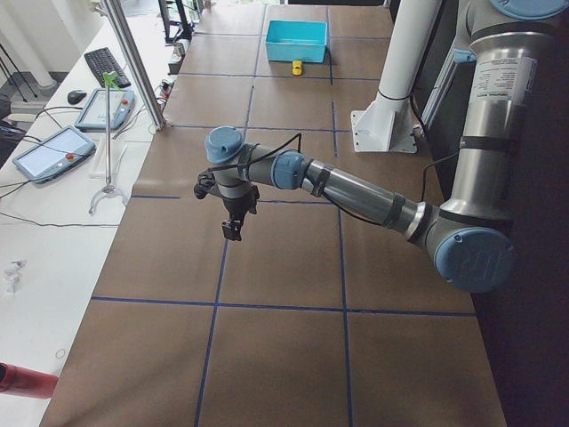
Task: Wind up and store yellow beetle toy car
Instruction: 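Reach the right gripper down to the car beside the blue bin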
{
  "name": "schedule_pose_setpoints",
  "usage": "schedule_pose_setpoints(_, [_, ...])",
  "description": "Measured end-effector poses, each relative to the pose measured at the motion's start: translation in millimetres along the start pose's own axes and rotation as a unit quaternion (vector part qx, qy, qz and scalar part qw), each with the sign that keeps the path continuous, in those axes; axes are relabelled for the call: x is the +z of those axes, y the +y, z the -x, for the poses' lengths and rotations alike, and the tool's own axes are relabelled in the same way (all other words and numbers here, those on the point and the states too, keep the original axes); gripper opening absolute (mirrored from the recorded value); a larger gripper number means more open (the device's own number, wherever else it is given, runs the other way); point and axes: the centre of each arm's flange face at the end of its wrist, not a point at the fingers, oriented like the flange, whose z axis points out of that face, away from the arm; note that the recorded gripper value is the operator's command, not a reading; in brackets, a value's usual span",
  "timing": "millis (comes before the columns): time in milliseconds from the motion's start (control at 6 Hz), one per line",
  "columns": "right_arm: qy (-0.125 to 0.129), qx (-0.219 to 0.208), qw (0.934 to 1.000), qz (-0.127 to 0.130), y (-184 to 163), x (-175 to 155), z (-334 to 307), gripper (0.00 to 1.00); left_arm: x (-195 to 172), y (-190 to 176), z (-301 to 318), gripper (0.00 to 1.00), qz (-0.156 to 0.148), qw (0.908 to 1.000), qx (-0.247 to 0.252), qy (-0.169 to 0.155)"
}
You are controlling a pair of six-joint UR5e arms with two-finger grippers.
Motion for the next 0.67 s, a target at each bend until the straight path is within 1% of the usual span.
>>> schedule_pose_setpoints(167, [-0.01,-0.047,0.9988,0.003,-19.7,5.0,39.4,1.0,10.1,16.2,23.3,1.0,0.014,0.9994,-0.019,-0.025])
schedule_pose_setpoints(333, [-0.001,-0.113,0.9934,0.016,-50.7,23.5,93.4,1.0,20.3,39.4,44.3,1.0,0.026,0.9984,-0.039,-0.031])
schedule_pose_setpoints(500, [0.014,-0.174,0.9838,0.039,-67.6,55.2,144.8,1.0,23.5,60.1,63.7,1.0,0.031,0.997,-0.062,-0.033])
schedule_pose_setpoints(667, [0.014,-0.23,0.9707,0.07,-64.8,92.1,184.5,1.0,23.8,81.1,92.0,1.0,0.031,0.9945,-0.097,-0.027])
